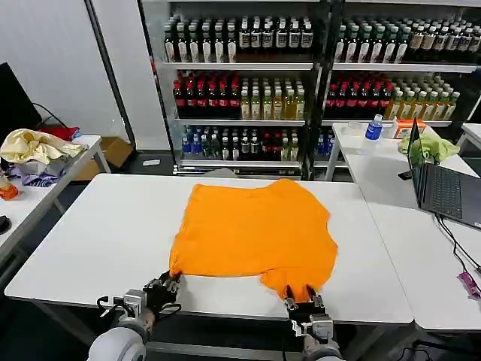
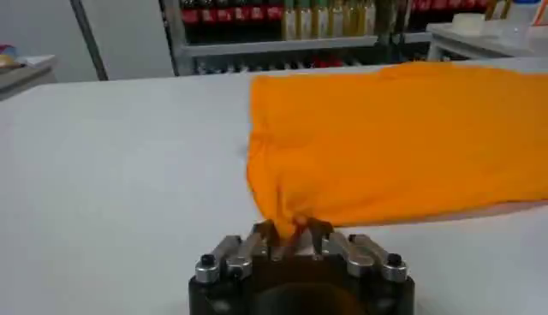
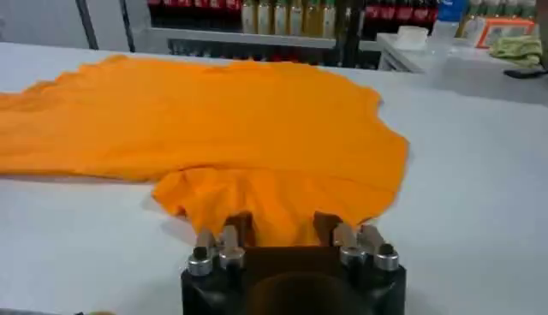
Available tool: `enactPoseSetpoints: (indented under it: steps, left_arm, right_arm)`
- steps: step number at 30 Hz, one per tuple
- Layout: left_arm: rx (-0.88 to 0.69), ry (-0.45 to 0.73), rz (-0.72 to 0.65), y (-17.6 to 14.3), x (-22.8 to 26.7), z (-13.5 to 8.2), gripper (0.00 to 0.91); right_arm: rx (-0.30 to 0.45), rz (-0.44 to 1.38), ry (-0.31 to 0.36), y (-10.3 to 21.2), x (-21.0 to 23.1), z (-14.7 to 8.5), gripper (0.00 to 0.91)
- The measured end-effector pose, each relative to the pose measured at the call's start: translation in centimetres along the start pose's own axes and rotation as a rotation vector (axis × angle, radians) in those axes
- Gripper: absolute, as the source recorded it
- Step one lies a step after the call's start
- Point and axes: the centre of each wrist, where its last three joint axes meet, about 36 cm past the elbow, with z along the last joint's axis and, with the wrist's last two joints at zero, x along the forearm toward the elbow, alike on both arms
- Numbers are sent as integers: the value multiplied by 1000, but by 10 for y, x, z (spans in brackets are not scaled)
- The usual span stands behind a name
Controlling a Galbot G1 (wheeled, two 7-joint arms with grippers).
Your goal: Fold and organize the clothes.
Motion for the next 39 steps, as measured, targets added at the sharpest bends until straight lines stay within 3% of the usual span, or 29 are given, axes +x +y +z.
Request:
enactPoseSetpoints:
  steps: [12, 30, 39]
  left_arm:
    - [21, 3, 21, 0, 3, 2, 10]
    - [52, -66, 57, -2, 59, -12, 10]
    - [42, -103, 68, -5, 88, -19, 10]
  right_arm:
    - [-16, 3, -16, -3, 11, -4, 0]
    - [-17, 9, -144, -31, 70, -28, 0]
    - [3, 14, -190, -41, 78, -38, 0]
